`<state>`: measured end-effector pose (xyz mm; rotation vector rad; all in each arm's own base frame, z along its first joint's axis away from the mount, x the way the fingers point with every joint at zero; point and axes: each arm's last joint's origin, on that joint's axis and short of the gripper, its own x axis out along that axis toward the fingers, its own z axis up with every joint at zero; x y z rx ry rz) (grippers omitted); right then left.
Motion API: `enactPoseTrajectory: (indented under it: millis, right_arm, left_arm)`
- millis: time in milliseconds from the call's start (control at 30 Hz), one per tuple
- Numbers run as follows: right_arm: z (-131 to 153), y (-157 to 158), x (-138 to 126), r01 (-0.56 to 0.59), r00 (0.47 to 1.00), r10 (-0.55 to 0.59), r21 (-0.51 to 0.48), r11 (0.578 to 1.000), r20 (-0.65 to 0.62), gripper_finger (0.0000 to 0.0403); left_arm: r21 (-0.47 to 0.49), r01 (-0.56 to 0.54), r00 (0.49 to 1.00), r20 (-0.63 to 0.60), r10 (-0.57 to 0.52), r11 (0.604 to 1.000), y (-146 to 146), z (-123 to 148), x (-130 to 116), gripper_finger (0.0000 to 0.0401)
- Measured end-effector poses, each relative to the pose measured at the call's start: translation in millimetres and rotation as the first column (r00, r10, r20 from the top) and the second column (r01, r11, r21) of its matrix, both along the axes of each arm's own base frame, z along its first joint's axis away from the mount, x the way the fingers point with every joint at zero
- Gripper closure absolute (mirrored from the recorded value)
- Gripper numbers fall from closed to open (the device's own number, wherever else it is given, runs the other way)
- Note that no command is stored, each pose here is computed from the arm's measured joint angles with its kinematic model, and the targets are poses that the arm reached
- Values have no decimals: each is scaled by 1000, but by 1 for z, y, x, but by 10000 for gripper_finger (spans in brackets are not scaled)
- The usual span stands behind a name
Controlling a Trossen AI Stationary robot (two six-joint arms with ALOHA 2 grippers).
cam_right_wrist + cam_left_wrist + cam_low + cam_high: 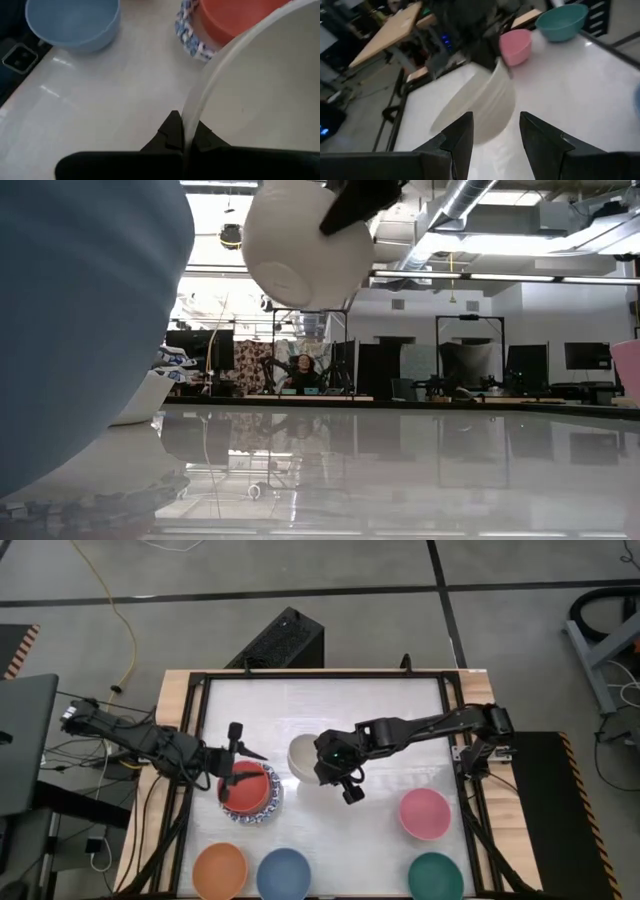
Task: Nest bowls inside each other
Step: Stack the white bowl into the orange bowl
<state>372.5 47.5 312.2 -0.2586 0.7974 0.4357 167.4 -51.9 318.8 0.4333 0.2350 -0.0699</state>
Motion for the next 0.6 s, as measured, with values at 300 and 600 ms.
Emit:
enactPoseTrajectory:
  millis: [300, 600]
  right_arm:
    - [-2, 3, 6, -53, 998, 52, 31, 998, 34, 396]
    - [-1, 24, 3, -145, 988, 145, 1, 989, 57, 396]
  left_arm:
    - [75, 69, 986, -157, -57, 995, -9, 25, 21, 249]
    - [47, 150, 962, -237, -135, 988, -9, 34, 41, 249]
